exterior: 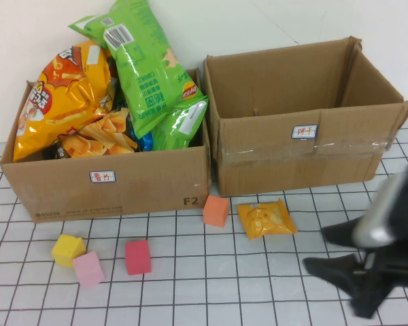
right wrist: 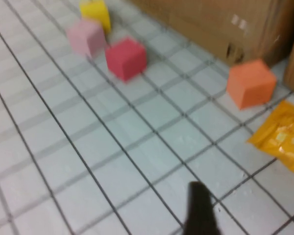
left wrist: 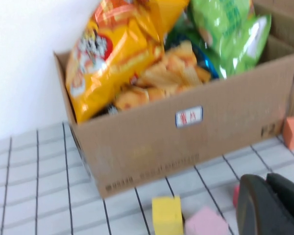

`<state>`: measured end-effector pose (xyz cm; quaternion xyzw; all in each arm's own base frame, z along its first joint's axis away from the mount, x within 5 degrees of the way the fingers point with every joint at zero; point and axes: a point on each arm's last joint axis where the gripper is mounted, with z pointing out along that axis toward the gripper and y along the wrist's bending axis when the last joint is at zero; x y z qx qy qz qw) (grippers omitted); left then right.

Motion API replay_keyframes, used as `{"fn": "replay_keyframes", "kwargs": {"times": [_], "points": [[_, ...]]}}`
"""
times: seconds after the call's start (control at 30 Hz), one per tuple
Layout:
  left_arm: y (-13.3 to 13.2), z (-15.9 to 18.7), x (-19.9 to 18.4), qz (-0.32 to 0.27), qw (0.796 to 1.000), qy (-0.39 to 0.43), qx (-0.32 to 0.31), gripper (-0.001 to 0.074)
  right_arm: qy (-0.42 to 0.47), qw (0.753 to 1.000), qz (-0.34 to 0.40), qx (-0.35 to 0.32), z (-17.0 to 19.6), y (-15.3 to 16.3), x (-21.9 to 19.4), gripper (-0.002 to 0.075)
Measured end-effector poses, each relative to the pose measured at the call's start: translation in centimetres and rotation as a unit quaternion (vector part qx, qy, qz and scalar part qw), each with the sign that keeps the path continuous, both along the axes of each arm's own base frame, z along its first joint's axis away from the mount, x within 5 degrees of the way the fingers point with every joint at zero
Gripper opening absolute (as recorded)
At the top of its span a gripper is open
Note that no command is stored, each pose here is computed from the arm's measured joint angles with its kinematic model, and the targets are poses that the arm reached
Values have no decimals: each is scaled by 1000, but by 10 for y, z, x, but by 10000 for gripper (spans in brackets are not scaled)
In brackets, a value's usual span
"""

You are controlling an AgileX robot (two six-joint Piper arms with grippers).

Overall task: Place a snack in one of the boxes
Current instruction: Pick up the biscuit

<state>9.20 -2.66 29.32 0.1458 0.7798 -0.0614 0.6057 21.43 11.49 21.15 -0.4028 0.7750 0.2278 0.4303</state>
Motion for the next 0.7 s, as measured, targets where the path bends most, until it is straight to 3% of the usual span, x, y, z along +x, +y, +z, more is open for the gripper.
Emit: {"fn": "replay_keyframes", "kwargs": {"times": [0.07,0.2,0.27,0.5,0.7], "points": [[0,-5,-1,-2,1000,17,6,-1,-3,999,-5,-39,-7,10,3,365],[0,-20,-2,-6,999,51,18,0,-41,990,-5,-138,-19,21,2,115],[0,-26,-2,-6,998,59,23,0,-52,986,-5,-160,-21,23,2,53],[0,-30,-1,-3,998,53,23,-1,-84,980,50,-176,-25,38,17,6],[0,-30,-1,-3,998,53,23,0,-65,984,43,-158,-30,55,44,3]]}}
